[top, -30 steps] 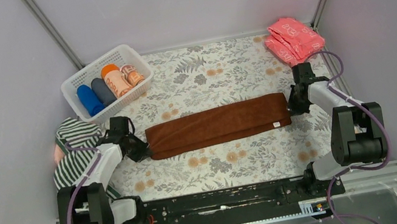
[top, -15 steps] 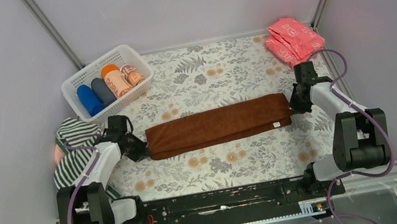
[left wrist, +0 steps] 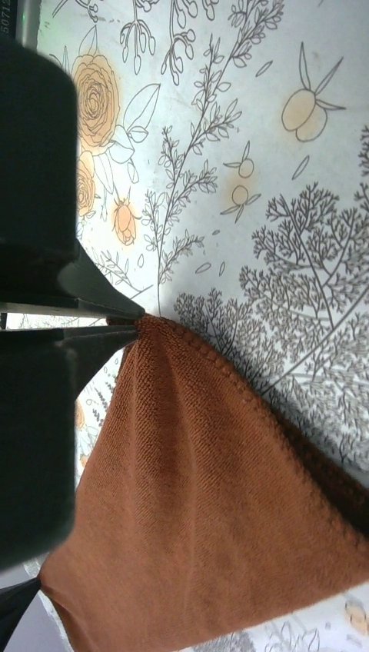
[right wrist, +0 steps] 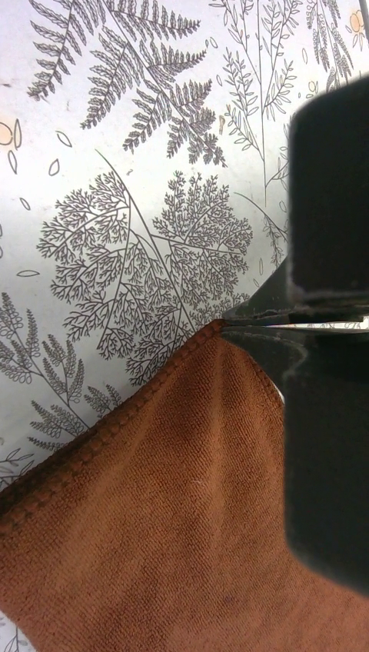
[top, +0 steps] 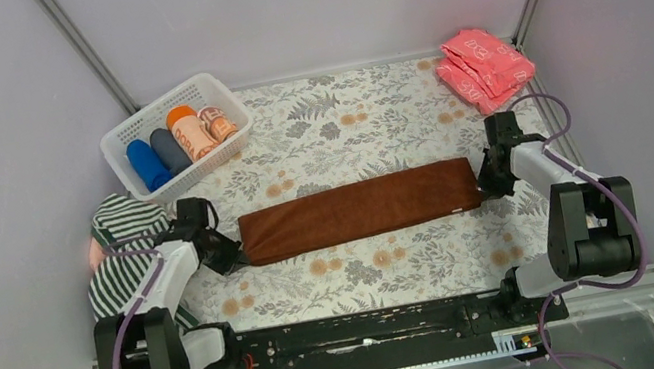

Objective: Roll the towels
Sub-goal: Fold the towel at the center of the board.

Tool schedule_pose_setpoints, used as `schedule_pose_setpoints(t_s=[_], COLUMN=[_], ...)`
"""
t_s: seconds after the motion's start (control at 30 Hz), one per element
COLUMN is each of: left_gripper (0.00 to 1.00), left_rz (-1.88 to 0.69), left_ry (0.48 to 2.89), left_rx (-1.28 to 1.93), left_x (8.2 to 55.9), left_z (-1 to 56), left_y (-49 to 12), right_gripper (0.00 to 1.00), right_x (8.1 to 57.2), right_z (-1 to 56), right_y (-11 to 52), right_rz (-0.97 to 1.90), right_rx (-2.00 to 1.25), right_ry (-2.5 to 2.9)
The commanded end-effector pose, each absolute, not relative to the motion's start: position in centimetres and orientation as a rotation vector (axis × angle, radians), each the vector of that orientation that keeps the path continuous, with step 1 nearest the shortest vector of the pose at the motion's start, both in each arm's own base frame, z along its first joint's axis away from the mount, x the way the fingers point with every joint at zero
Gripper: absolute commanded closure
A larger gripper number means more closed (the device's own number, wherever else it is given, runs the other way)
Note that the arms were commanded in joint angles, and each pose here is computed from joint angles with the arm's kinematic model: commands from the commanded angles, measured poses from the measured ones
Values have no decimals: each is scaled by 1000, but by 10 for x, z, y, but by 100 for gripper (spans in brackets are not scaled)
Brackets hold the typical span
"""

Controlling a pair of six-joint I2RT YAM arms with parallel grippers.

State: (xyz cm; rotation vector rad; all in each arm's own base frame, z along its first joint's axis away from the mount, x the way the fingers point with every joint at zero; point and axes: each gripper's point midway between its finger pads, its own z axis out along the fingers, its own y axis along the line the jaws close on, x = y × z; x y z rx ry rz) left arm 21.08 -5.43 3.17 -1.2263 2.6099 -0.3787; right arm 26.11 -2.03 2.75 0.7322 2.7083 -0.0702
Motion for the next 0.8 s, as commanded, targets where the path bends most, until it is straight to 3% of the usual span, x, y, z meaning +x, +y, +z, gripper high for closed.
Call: schedule_pose_setpoints(t_s=[0.0,0.7,0.77], left_gripper=[100,97,89], left_rz=[-267,-182,-185], left_ry=[2629,2641,2637], left_rx=[-1334,-1321,-1324], left_x=[197,202,202], left_z=[15,13,14], left_y=[-44,-34,-34], right_gripper=[100,97,94], right_x=[262,248,247], right_z=[23,15,12], right_y=[-23,-10,-9], right_rz=[-80,5,9], right_rx=[759,772,775], right_ry=[2698,2741,2749])
